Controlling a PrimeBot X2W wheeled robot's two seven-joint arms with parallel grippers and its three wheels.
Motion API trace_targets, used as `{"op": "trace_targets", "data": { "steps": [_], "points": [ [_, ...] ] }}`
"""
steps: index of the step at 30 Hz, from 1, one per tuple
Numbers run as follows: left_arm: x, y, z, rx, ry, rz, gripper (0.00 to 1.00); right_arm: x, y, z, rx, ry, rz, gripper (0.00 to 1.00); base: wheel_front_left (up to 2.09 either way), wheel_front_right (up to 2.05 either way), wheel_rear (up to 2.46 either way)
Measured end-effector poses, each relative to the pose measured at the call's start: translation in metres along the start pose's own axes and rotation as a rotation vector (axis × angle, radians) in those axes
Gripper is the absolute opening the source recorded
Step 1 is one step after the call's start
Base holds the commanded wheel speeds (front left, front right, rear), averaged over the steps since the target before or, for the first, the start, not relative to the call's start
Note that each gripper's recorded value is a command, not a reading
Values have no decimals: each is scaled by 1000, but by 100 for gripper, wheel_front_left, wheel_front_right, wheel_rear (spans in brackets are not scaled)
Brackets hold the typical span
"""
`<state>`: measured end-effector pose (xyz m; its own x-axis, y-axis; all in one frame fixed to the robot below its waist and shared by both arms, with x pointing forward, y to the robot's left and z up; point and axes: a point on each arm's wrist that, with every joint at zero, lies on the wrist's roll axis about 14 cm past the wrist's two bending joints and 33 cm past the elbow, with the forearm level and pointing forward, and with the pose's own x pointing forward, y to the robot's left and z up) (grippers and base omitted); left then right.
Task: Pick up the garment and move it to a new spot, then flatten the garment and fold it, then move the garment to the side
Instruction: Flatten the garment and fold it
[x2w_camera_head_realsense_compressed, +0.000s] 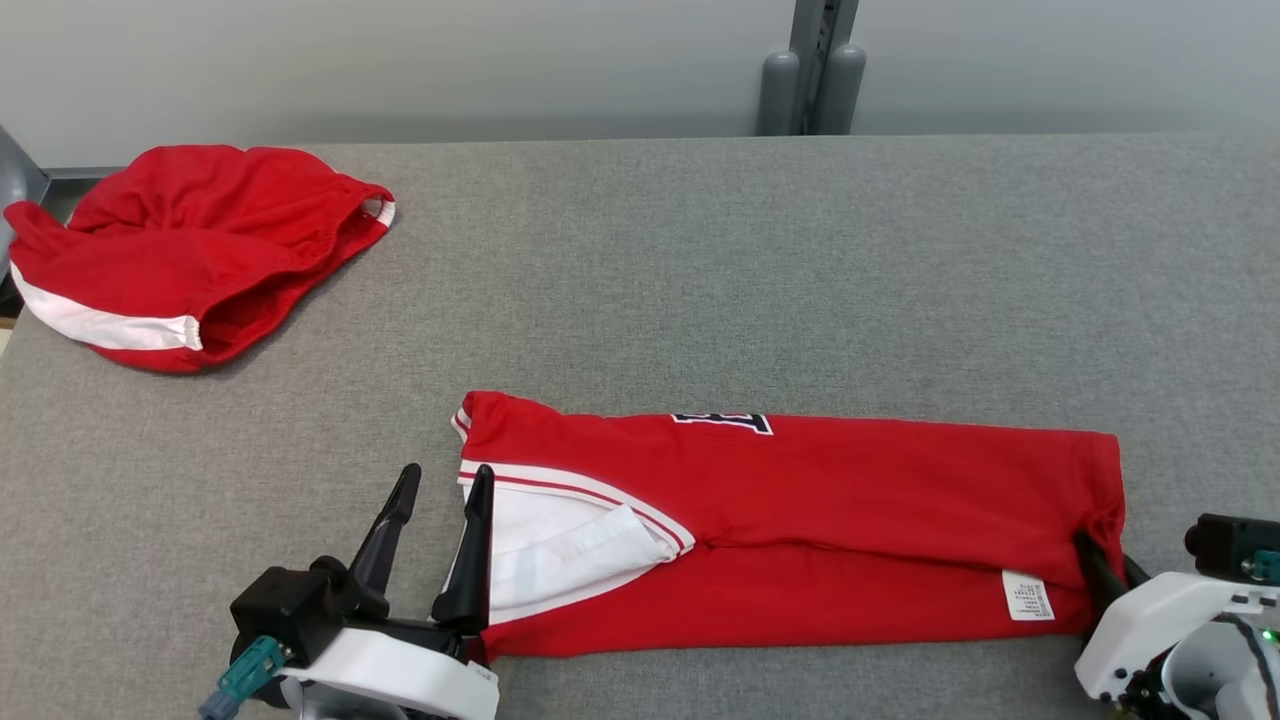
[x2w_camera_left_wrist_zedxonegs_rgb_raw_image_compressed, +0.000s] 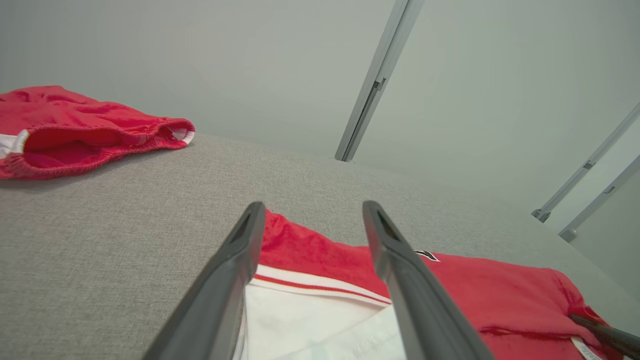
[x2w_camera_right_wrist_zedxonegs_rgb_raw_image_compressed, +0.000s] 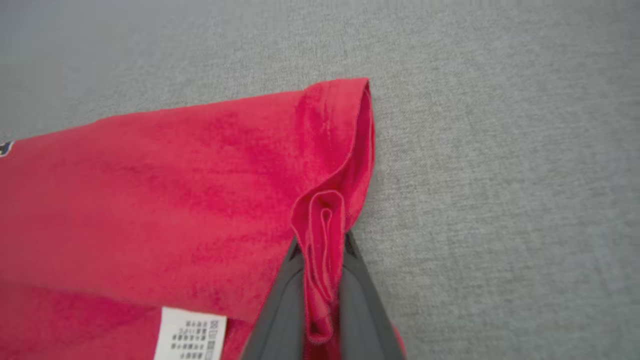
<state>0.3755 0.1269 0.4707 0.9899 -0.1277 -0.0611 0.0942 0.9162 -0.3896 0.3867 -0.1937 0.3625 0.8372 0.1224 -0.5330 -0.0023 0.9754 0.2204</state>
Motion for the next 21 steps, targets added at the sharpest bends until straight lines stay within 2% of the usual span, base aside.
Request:
{"op": "trace_targets", "data": {
  "steps": [6, 12, 17, 21],
  "points": [
    [2, -3, 3, 2, -10, -9, 100, -5, -14, 24, 40, -45, -10, 0, 0, 0, 0],
    [6, -11, 3, 6, -11, -36, 100, -26, -64, 61, 9, -100, -100, 0, 0, 0, 0],
    [10, -21, -1, 5, -2, -67, 100, -48, -103, 76, 7, -112, -187, 0, 0, 0, 0],
    [12, -26, -5, 4, 8, -82, 100, -56, -104, 81, 35, -129, -191, 0, 0, 0, 0]
  ]
}}
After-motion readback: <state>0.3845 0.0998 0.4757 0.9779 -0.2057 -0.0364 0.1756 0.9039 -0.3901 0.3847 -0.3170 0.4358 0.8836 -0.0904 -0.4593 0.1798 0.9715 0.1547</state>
